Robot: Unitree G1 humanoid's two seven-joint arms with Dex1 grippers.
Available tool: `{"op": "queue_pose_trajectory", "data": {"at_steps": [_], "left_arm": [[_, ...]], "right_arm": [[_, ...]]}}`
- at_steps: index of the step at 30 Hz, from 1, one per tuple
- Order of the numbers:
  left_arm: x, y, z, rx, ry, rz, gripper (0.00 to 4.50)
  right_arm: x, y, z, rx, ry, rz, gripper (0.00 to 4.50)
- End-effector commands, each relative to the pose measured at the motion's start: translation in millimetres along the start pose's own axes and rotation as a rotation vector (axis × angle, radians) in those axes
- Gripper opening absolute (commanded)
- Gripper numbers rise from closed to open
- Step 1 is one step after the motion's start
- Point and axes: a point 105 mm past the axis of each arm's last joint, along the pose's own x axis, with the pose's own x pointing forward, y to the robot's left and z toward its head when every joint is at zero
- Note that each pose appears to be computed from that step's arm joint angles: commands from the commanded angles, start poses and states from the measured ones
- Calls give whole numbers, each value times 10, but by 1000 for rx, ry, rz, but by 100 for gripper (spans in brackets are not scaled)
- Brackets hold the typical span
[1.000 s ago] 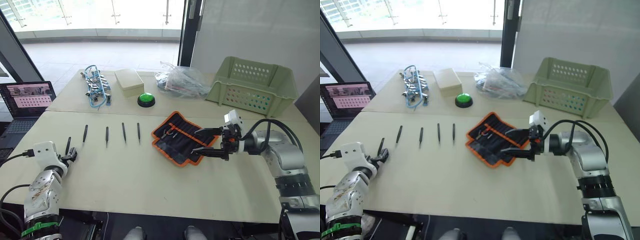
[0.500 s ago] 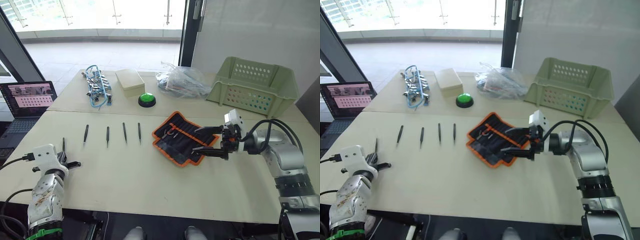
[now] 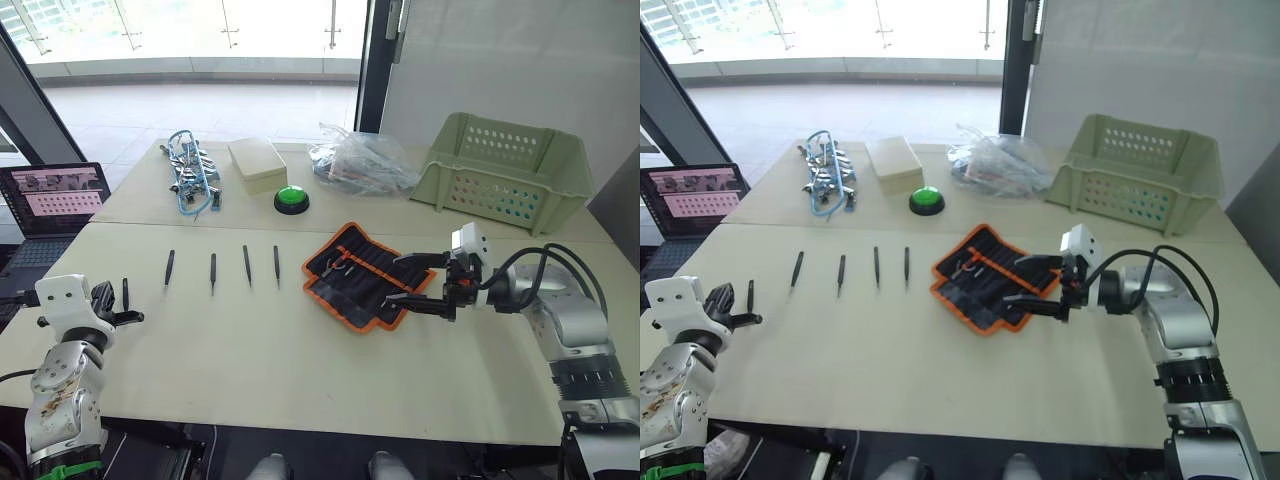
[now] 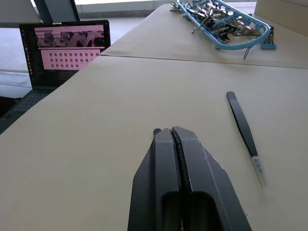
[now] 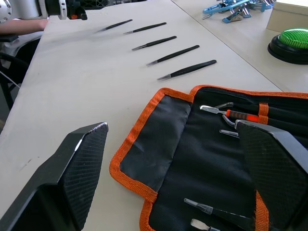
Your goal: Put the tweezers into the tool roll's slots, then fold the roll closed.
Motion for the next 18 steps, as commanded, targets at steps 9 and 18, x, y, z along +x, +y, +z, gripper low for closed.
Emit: {"op": "queue_pose_trajectory", "data": {"at_steps": [9, 18], "left_arm": [[-83, -28, -187, -82, 227, 98, 320], [90, -39, -295, -266, 299, 141, 320]], "right_arm": [[-8, -7, 67, -49, -23, -13, 450], [24, -14, 99, -69, -38, -20, 450]]}}
